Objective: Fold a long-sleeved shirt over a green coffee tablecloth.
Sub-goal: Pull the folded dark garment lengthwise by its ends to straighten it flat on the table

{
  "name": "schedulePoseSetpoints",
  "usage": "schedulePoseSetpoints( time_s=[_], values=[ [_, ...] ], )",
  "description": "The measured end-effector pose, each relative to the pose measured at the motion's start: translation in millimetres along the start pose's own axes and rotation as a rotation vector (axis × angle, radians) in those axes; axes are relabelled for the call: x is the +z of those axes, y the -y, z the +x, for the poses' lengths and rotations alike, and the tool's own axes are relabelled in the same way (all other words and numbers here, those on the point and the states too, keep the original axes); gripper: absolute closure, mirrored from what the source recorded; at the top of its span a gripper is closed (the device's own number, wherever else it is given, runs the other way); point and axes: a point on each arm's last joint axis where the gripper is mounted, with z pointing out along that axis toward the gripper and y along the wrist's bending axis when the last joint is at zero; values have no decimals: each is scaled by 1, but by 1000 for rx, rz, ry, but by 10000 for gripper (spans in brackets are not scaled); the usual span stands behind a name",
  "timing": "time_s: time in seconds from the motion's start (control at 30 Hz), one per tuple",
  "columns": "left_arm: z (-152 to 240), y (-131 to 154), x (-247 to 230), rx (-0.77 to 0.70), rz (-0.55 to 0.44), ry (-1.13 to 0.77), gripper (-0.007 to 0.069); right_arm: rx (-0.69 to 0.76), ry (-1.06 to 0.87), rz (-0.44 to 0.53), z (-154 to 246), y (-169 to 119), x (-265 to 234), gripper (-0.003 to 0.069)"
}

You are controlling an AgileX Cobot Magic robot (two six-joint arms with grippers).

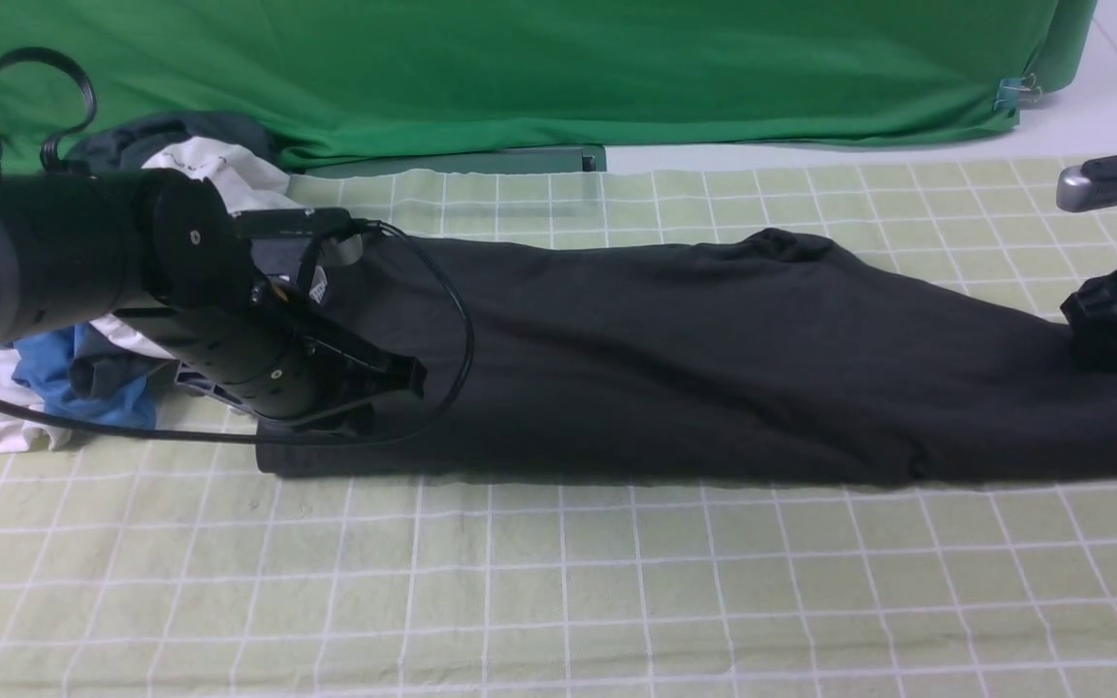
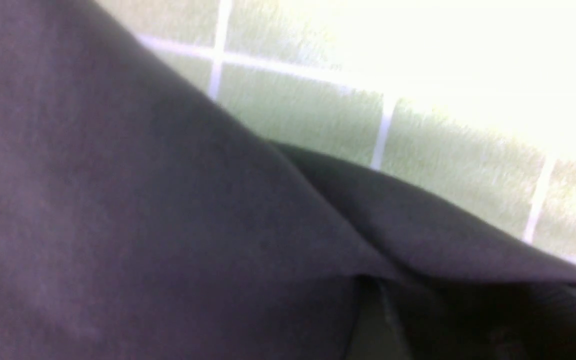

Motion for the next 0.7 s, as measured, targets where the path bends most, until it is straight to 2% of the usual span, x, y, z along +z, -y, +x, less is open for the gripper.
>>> schedulePoseSetpoints(
  time_s=[0.07,0.2,0.33,0.4,0.7],
  values=[
    [0,0,0,0,0,2,613,0,0,0,0,0,0,281],
    [-1,0,0,1,0,8,613,-21,-37,-16,3,-1,8,369],
    [-1,0,0,1,0,11,613,-31,-43,-20,4,-1,8,571],
    [-1,0,0,1,0,11,613,-34,-38,-18,3,-1,5,629],
    [-1,0,0,7,-1,16,613,-54,60,32,-4,-1,-34,641]
  ],
)
